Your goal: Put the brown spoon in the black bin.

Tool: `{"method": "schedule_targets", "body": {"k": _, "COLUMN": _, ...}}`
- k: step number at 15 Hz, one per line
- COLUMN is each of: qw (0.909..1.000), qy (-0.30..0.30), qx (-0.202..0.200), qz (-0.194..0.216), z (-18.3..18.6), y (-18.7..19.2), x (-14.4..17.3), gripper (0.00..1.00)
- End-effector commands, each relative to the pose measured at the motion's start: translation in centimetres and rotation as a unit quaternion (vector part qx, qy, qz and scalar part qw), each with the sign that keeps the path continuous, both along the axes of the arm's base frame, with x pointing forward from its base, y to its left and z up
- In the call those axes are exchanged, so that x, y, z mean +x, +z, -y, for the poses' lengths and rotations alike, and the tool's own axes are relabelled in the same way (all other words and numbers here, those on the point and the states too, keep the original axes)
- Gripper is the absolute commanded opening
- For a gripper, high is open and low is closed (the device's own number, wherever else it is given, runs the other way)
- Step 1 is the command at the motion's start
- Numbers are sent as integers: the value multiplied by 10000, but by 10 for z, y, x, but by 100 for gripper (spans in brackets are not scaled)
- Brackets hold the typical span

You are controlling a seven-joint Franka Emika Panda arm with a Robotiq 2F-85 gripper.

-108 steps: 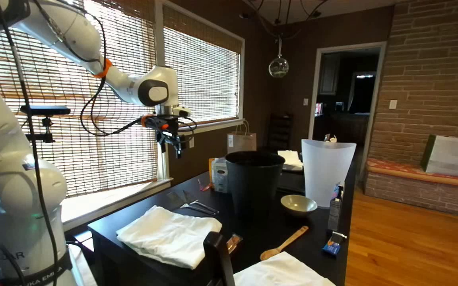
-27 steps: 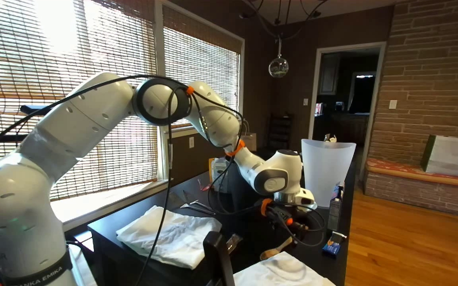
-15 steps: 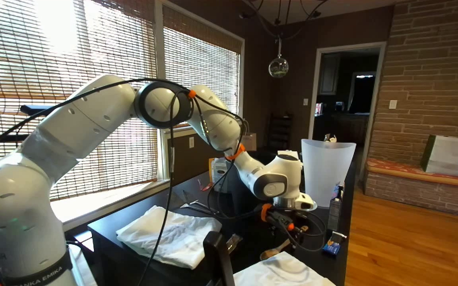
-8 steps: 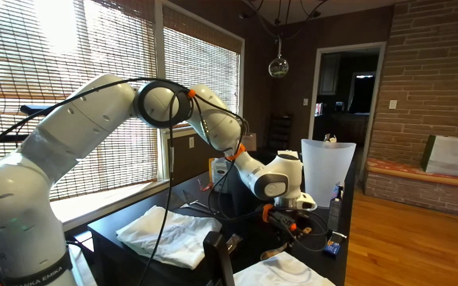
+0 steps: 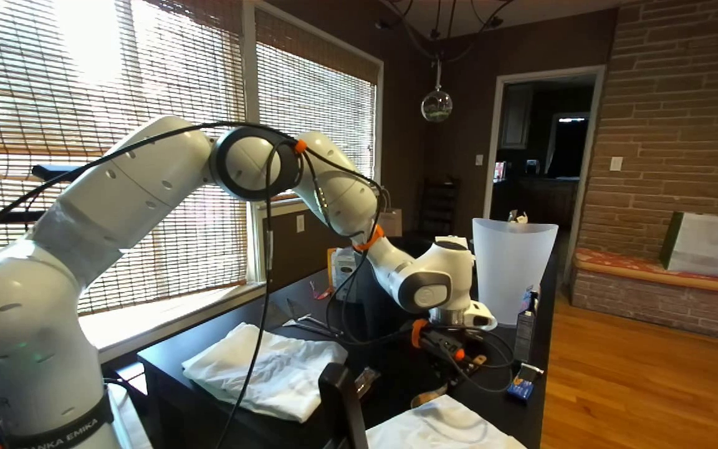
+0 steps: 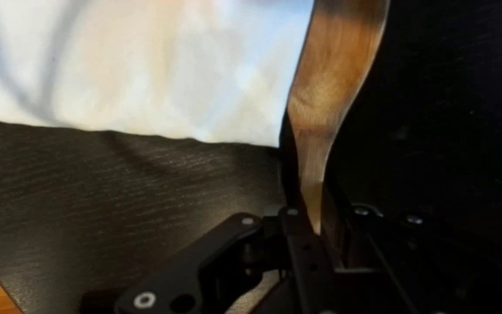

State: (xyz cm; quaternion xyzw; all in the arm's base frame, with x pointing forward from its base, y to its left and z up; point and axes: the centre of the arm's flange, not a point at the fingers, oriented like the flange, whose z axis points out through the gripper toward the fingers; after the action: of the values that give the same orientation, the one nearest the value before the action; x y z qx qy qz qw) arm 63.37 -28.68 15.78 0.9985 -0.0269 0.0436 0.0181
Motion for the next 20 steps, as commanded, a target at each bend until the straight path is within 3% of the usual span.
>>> {"method": "schedule_targets", "body": {"k": 1, "qw": 9991, "qy": 423, "qx": -88, "qz": 47, "z": -16, "y": 32, "x": 1, "gripper": 5}}
{"method": "schedule_targets", "body": {"k": 8, "qw": 9868, "qy": 1308, "qx": -903, "qz": 312, "z": -35, "y": 123, "x": 19, "gripper": 5}}
{"method": "schedule_targets", "body": {"k": 15, "qw": 9779, "qy": 1698, "qx": -1132, "qz": 457, "z": -43, "y": 172, "x": 15, "gripper": 5}}
{"method": "schedule_targets", "body": {"k": 18, "qw": 9669, "qy": 2007, "qx": -1395, "qz": 729, "z": -46, "y": 203, "x": 18, "gripper": 5}}
{"method": "schedule_targets", "body": {"k": 20, "qw": 9536, "qy": 2319, "qx": -1663, "qz": 963, "z": -51, "y": 227, "x": 20, "gripper": 5}}
